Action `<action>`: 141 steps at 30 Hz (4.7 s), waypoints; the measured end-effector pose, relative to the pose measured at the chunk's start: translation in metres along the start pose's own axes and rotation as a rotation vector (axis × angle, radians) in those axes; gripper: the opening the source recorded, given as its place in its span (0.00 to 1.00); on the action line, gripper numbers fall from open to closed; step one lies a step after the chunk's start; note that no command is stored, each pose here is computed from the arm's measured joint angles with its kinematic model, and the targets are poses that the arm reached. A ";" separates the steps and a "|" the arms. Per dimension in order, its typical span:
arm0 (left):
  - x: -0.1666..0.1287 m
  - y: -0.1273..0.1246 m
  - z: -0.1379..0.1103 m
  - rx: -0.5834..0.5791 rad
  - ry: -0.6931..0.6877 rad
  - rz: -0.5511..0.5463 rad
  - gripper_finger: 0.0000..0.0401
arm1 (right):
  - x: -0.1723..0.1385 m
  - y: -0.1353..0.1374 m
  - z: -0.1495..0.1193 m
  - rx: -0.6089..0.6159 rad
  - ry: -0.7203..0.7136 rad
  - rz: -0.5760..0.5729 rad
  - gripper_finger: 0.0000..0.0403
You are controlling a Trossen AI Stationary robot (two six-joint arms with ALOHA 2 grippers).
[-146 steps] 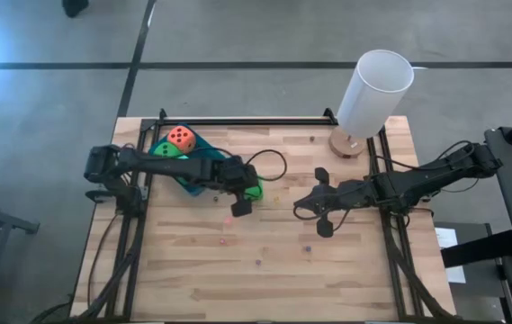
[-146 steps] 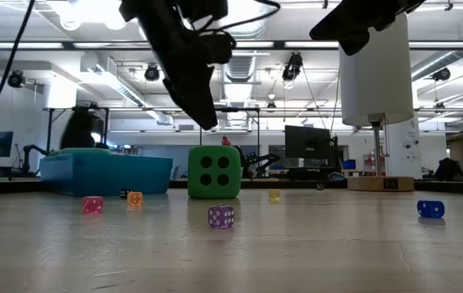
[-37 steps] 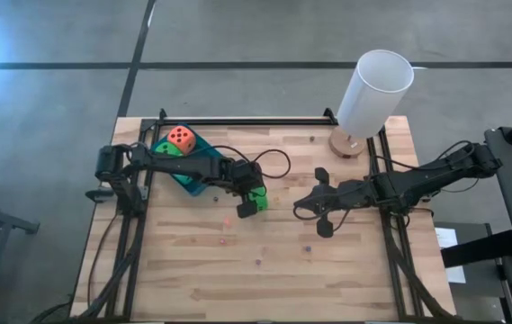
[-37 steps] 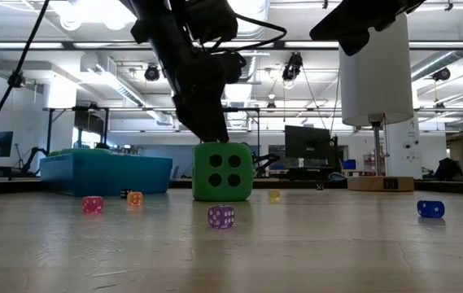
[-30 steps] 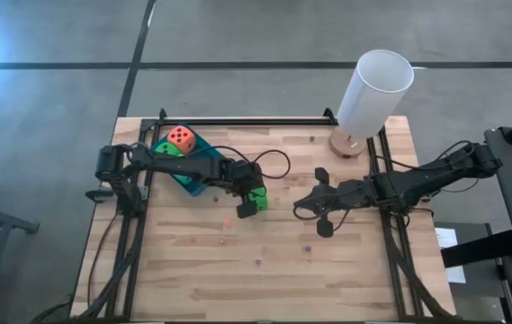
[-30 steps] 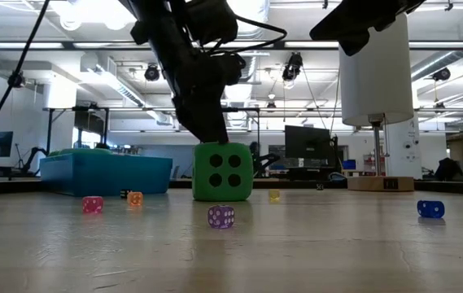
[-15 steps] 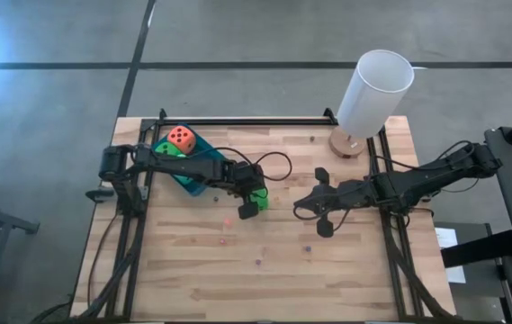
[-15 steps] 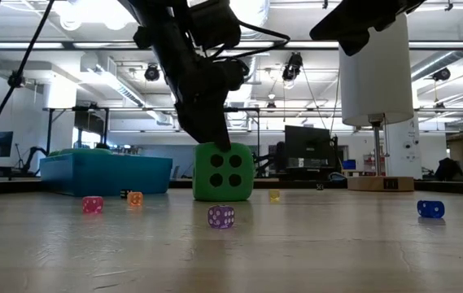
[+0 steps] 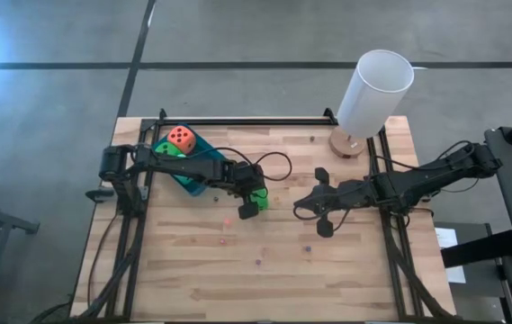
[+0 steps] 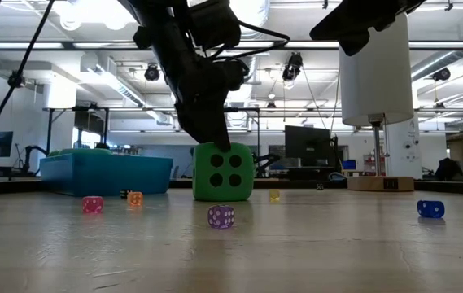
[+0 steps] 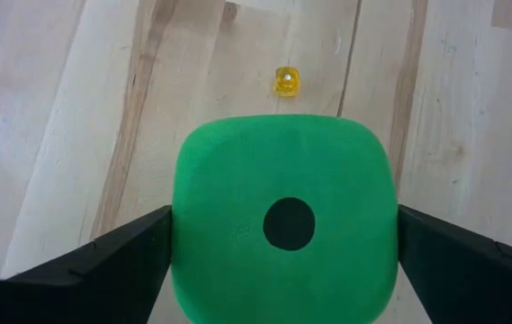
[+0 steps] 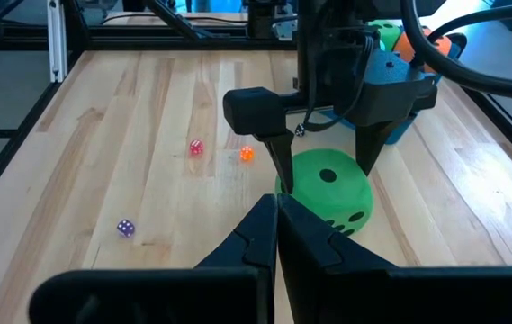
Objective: Pick & Place Dice
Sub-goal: Put the big green dice into the blue bin
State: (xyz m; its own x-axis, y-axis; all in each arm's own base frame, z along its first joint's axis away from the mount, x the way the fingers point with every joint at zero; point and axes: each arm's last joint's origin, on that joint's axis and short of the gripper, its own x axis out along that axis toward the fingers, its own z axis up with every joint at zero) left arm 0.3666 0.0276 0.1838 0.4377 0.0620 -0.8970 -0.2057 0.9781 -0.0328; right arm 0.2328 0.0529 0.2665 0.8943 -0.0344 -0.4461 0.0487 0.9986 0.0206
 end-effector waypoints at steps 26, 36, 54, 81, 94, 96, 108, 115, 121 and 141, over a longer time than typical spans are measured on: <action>0.000 0.000 0.000 0.004 0.002 0.008 0.96 | 0.000 0.000 0.000 0.000 0.000 0.000 0.02; 0.000 0.001 0.000 0.004 0.001 0.014 0.89 | 0.000 0.000 0.000 0.000 0.000 0.000 0.02; 0.001 0.001 -0.001 0.005 0.002 0.015 0.89 | 0.000 0.000 0.000 0.000 0.000 0.000 0.02; -0.009 0.002 0.000 0.004 0.004 0.039 0.87 | 0.000 0.000 0.000 0.000 0.000 0.000 0.02; -0.013 0.002 0.001 0.003 -0.008 0.036 0.87 | 0.000 0.000 0.000 0.000 -0.001 0.000 0.02; -0.013 0.002 0.001 0.003 -0.008 0.034 0.87 | 0.000 0.000 0.000 0.000 0.000 0.000 0.02; -0.013 0.001 0.001 0.003 -0.010 0.032 0.87 | 0.000 0.000 0.000 0.000 0.000 0.000 0.02; -0.014 0.001 0.001 -0.015 -0.013 0.028 0.87 | 0.000 0.000 0.000 0.000 -0.001 0.000 0.02; -0.014 0.001 0.001 -0.023 -0.014 0.028 0.87 | 0.000 0.000 0.000 0.000 0.000 0.000 0.02; -0.013 0.001 0.000 -0.041 -0.010 0.029 0.86 | 0.000 0.000 0.000 0.000 -0.001 0.000 0.02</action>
State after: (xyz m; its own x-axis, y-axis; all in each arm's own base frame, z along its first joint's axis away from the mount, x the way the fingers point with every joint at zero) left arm 0.3607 0.0280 0.1956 0.4401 0.0922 -0.8932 -0.2543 0.9668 -0.0255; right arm 0.2328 0.0530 0.2666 0.8946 -0.0340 -0.4455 0.0484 0.9986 0.0209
